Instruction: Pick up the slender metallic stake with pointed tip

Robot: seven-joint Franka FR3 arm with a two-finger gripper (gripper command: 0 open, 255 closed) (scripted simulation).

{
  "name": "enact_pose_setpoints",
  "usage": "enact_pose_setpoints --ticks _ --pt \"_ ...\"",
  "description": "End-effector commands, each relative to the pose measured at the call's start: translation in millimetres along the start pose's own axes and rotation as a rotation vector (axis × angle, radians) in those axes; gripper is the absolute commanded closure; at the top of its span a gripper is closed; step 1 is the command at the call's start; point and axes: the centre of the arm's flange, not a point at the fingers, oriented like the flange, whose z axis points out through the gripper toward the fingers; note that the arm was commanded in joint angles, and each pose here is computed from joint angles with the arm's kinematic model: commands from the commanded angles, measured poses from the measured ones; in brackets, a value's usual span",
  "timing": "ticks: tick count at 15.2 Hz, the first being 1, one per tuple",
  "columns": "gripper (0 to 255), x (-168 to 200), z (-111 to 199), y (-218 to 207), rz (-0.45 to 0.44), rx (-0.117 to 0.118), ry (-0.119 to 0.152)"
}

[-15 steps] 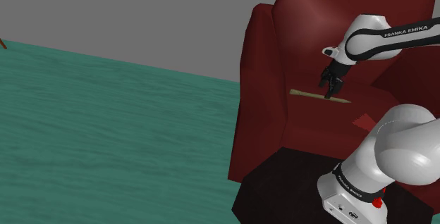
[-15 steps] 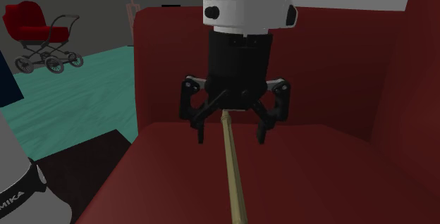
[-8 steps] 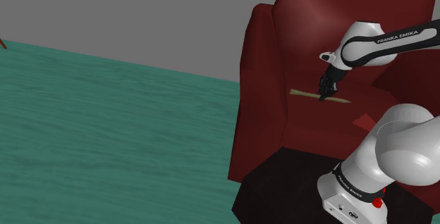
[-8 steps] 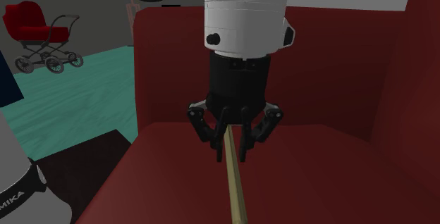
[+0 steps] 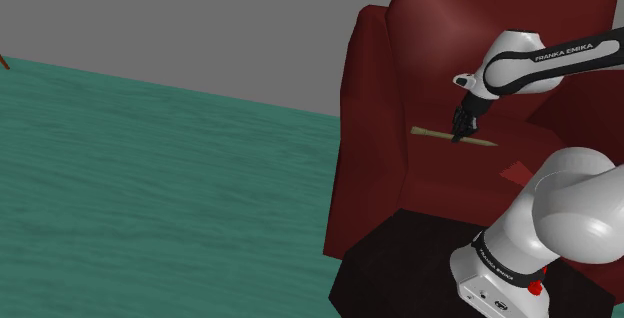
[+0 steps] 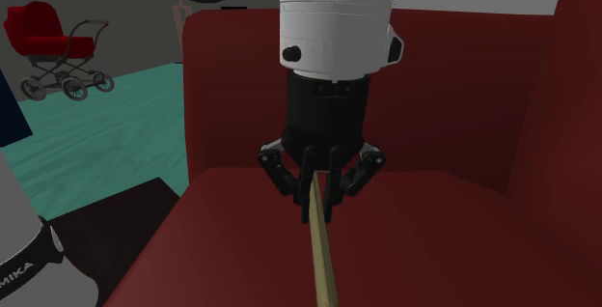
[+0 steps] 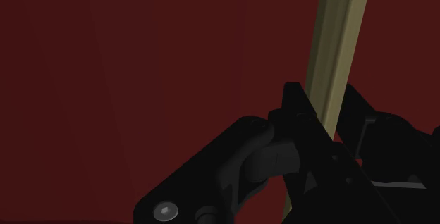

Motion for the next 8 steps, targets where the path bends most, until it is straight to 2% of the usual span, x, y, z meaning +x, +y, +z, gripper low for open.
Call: enact_pose_setpoints --ticks 1,8 --pt "255 0 -5 0 0.000 0.000 0.000" --pt "255 1 -42 -2 0.000 0.000 0.000"
